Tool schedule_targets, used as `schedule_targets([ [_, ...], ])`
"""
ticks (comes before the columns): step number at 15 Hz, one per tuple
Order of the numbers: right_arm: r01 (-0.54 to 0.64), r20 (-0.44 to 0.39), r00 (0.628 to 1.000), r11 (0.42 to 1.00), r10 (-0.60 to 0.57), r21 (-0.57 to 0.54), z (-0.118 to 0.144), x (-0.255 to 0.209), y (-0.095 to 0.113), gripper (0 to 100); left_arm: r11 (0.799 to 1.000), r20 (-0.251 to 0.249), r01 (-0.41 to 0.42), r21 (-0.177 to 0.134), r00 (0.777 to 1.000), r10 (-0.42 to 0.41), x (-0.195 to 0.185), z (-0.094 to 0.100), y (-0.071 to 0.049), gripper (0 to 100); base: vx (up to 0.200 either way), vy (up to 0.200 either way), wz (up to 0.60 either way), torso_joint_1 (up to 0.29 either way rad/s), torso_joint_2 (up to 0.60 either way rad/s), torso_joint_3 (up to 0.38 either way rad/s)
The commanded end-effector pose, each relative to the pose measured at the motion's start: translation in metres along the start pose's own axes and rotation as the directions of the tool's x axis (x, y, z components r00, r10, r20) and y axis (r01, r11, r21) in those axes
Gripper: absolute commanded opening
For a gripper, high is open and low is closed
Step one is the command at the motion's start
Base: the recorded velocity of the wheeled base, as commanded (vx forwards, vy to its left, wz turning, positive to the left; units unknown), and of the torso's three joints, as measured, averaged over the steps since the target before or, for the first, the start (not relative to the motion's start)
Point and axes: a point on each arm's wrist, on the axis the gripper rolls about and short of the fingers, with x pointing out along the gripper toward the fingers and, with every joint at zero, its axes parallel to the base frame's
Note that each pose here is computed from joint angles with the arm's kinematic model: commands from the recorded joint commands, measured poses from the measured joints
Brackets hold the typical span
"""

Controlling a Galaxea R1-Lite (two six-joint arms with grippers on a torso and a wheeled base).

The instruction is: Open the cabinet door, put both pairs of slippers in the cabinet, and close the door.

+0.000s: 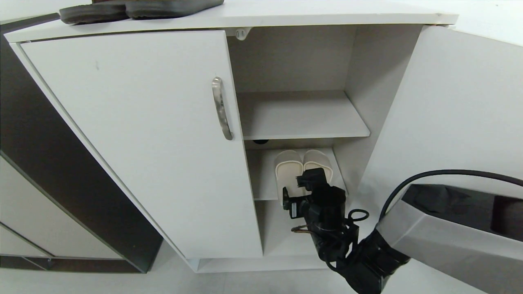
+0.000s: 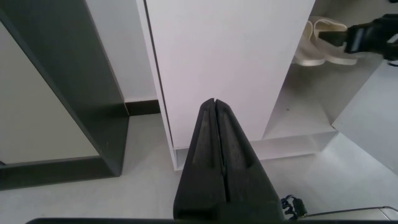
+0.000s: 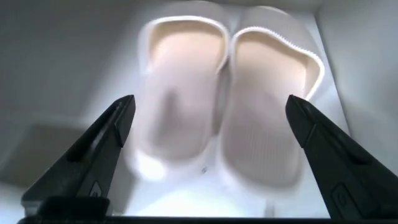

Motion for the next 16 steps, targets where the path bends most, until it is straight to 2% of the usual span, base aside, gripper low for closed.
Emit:
schedule_targets([
  [1, -0.062, 0.028, 0.998, 0.998, 0.061, 0.018, 0.017, -0.038, 0.003, 100, 1.0, -0.002, 0.001, 0.0, 1.0, -0.001, 0.0, 0.0, 0.0, 0, 0.0, 0.0, 0.0, 0.0, 0.0, 0.0],
  [2, -0.07, 0.035, 0.997, 0.997, 0.069, 0.024, 0.017, -0.043, 0.003, 100, 1.0, -0.002, 0.001, 0.0, 1.0, -0.001, 0.0, 0.0, 0.0, 0, 0.0, 0.0, 0.0, 0.0, 0.0, 0.0],
  [3, -0.073, 0.041, 0.997, 0.997, 0.072, 0.029, 0.016, -0.046, 0.002, 0, 1.0, -0.002, 0.001, 0.0, 1.0, -0.001, 0.0, 0.0, 0.0, 0, 0.0, 0.0, 0.0, 0.0, 0.0, 0.0],
  [6, -0.079, 0.008, 0.997, 0.997, 0.079, -0.007, 0.006, -0.055, 0.0, 0, 1.0, 0.0, 0.0, 0.0, 1.0, 0.0, 0.0, 0.0, 0.0, 0, 0.0, 0.0, 0.0, 0.0, 0.0, 0.0],
  [7, -0.082, 0.005, 0.997, 0.997, 0.082, -0.015, 0.005, -0.056, 0.002, 100, 1.0, -0.002, 0.001, 0.0, 1.0, -0.001, 0.0, 0.0, 0.0, 0, 0.0, 0.0, 0.0, 0.0, 0.0, 0.0],
  [16, -0.086, 0.035, 0.996, 0.996, 0.086, -0.001, 0.008, -0.056, 0.003, 100, 1.0, -0.001, 0.002, 0.006, 1.0, -0.002, 0.0, 0.0, 0.0, 0, 0.0, 0.0, 0.0, 0.0, 0.0, 0.0],
])
